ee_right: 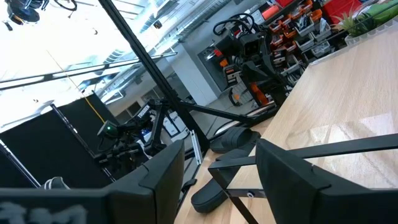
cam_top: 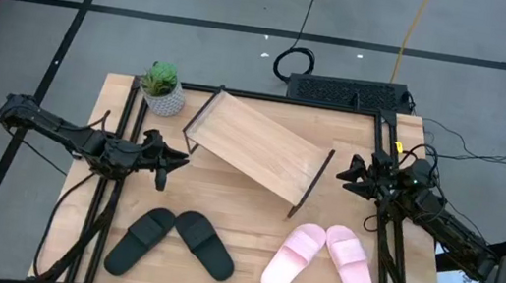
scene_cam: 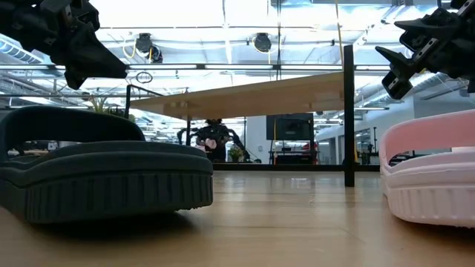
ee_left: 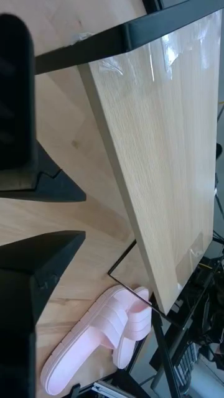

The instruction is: Pick and place slides into the shelf

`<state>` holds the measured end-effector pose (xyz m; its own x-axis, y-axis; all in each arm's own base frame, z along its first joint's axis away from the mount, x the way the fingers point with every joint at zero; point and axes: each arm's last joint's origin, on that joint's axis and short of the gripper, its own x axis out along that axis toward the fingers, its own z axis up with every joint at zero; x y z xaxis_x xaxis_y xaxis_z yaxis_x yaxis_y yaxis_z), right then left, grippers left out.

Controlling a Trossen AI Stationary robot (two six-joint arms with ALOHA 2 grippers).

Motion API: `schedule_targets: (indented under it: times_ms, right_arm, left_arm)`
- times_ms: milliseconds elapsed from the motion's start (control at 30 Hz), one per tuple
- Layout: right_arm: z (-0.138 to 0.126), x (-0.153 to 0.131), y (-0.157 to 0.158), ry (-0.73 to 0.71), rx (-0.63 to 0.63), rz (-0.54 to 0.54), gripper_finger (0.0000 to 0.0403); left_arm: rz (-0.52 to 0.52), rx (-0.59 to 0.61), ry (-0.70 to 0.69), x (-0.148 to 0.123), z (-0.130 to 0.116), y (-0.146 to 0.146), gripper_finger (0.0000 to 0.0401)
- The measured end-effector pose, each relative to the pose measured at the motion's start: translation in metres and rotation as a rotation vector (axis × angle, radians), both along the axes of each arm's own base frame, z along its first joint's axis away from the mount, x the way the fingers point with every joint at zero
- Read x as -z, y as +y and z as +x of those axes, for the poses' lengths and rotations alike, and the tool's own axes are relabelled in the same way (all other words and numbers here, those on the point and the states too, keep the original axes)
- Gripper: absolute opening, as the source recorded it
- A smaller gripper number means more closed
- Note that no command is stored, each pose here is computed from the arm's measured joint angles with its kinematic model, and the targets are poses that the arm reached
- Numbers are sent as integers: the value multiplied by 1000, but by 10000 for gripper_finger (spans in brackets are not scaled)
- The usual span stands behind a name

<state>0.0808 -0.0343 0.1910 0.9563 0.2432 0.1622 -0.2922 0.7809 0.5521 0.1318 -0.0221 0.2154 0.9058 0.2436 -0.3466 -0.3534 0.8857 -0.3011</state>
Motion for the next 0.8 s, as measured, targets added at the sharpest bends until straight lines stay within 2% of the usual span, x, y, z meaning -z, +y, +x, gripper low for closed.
schedule_targets:
  times_ms: [533,700,800]
  right_arm:
    - [0,0,0,0,0,0,187]
    - [0,0,0,-1,3,-1,187]
    - [0,0,-1,-8,36,-1,187]
  left_arm:
    - [7,0,3,0,0,0,81]
    - [271,13,75,0,0,4,81]
    - [367,49,107,0,0,4,81]
